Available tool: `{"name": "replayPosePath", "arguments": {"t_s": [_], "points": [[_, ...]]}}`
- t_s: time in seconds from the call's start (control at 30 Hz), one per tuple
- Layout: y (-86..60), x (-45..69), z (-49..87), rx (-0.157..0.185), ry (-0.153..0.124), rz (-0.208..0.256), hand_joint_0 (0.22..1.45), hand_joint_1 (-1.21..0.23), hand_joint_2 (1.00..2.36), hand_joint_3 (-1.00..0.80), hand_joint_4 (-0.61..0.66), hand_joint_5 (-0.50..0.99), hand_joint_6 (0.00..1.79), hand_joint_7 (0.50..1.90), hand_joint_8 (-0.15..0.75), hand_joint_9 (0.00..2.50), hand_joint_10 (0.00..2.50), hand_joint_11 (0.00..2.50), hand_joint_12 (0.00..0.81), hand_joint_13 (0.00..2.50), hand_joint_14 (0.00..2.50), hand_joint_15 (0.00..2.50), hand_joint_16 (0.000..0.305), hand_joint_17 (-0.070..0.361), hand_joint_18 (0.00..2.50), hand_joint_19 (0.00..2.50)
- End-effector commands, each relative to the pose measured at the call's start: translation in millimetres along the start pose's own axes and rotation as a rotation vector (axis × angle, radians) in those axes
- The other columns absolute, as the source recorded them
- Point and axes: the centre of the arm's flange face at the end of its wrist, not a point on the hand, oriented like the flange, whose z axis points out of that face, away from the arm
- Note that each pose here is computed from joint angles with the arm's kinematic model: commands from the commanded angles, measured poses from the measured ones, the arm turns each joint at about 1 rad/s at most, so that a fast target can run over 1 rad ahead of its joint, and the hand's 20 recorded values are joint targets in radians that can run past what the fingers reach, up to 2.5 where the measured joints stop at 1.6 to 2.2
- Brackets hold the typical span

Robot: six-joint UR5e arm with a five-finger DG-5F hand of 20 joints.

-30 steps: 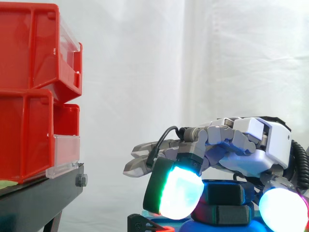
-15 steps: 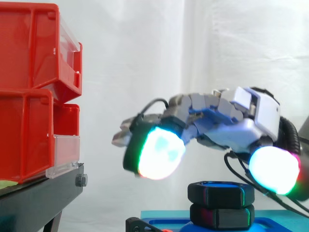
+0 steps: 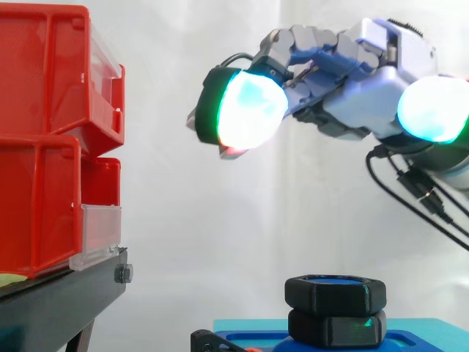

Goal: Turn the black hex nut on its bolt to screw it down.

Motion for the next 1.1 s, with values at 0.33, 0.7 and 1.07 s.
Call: {"name": "replayPosePath", "arguments": {"t_s": [0.33, 0.7, 1.07], "points": [[84.7, -54.4, -90.9, 0.274, 0.080, -0.005, 0.43, -0.41, 1.00, -0.50, 0.20, -0.16, 0.50, 0.84, 0.253, 0.67, 0.01, 0.24, 0.356, 0.40, 0.01, 0.15, 0.053, 0.119, 0.19, 0.21], [132.5, -83.0, -143.1, 0.429, 0.075, 0.110, 0.44, -0.42, 1.00, -0.50, 0.18, -0.16, 0.50, 0.84, 0.243, 0.69, 0.01, 0.24, 0.347, 0.39, 0.00, 0.14, 0.052, 0.117, 0.17, 0.20], [143.4, -75.0, -173.4, 0.614, 0.023, 0.402, 0.44, -0.43, 1.00, -0.50, 0.16, -0.17, 0.50, 0.83, 0.234, 0.65, 0.01, 0.21, 0.343, 0.27, 0.00, 0.08, 0.049, 0.110, 0.00, 0.09]]}}
